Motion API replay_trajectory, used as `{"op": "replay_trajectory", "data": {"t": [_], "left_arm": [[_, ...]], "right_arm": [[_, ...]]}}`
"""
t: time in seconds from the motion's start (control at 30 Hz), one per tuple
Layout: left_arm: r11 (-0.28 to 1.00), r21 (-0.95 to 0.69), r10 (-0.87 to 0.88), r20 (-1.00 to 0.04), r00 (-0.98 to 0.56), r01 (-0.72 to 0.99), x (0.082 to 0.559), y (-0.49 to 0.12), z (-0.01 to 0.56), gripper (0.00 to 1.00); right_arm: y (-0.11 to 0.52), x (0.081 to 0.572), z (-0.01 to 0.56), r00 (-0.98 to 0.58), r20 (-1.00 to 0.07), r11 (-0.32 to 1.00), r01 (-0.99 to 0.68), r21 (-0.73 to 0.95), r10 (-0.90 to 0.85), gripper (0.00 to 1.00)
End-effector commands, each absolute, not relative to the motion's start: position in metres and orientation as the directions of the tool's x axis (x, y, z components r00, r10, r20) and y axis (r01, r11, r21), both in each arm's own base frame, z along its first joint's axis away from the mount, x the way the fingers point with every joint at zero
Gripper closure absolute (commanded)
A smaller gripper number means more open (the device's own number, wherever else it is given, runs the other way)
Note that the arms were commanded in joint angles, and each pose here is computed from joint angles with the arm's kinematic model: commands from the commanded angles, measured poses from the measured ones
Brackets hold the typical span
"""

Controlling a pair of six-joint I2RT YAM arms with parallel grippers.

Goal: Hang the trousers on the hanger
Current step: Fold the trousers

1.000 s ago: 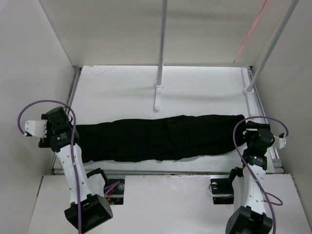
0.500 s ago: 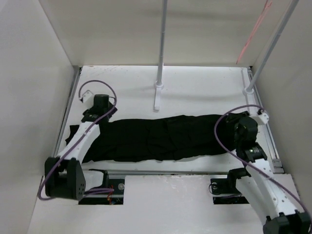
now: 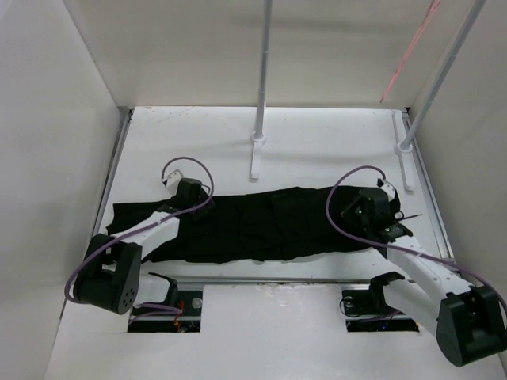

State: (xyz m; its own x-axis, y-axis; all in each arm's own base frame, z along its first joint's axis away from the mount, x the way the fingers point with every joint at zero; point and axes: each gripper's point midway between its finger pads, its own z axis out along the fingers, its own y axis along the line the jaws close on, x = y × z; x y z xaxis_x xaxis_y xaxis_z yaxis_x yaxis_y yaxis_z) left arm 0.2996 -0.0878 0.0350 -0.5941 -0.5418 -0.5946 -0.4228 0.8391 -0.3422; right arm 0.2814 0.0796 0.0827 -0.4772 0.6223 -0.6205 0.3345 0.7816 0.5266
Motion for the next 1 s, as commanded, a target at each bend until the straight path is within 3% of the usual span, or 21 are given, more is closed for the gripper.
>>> {"op": "replay_trajectory", "data": {"t": [0.0, 0.2, 0.4, 0.53, 0.67, 0.77, 0.87, 0.97], "left_arm": [[0.755, -0.407, -0.65, -0.563, -0.51, -0.514, 0.302, -0.064, 0.02, 0.37], [0.677, -0.439, -0.715, -0.584, -0.385, -0.591, 0.343, -0.026, 0.024, 0.35], [0.629, -0.516, -0.76, -0.566, -0.319, -0.581, 0.411, -0.035, 0.034, 0.35], [0.644, -0.557, -0.754, -0.581, -0.308, -0.525, 0.458, -0.052, 0.069, 0.34], [0.644, -0.561, -0.75, -0.598, -0.282, -0.52, 0.453, -0.044, 0.089, 0.31], [0.629, -0.556, -0.748, -0.622, -0.229, -0.543, 0.431, -0.025, 0.096, 0.27], [0.647, -0.541, -0.725, -0.656, -0.211, -0.538, 0.413, -0.022, 0.103, 0.25], [0.671, -0.535, -0.698, -0.69, -0.192, -0.513, 0.397, -0.023, 0.117, 0.24]], "right_arm": [[0.084, 0.272, 0.067, -0.498, -0.53, 0.722, 0.381, 0.578, 0.687, 0.87], [0.074, 0.262, 0.047, -0.511, -0.517, 0.727, 0.458, 0.512, 0.687, 0.87], [0.07, 0.285, 0.05, -0.508, -0.552, 0.749, 0.472, 0.464, 0.662, 0.84], [0.066, 0.307, 0.088, -0.452, -0.625, 0.769, 0.425, 0.477, 0.637, 0.71], [0.077, 0.306, 0.132, -0.403, -0.685, 0.794, 0.332, 0.51, 0.608, 0.5], [0.098, 0.298, 0.137, -0.436, -0.696, 0.82, 0.256, 0.512, 0.571, 0.43], [0.109, 0.296, 0.12, -0.491, -0.68, 0.836, 0.248, 0.49, 0.545, 0.45], [0.106, 0.293, 0.098, -0.519, -0.65, 0.828, 0.281, 0.484, 0.556, 0.58]]}}
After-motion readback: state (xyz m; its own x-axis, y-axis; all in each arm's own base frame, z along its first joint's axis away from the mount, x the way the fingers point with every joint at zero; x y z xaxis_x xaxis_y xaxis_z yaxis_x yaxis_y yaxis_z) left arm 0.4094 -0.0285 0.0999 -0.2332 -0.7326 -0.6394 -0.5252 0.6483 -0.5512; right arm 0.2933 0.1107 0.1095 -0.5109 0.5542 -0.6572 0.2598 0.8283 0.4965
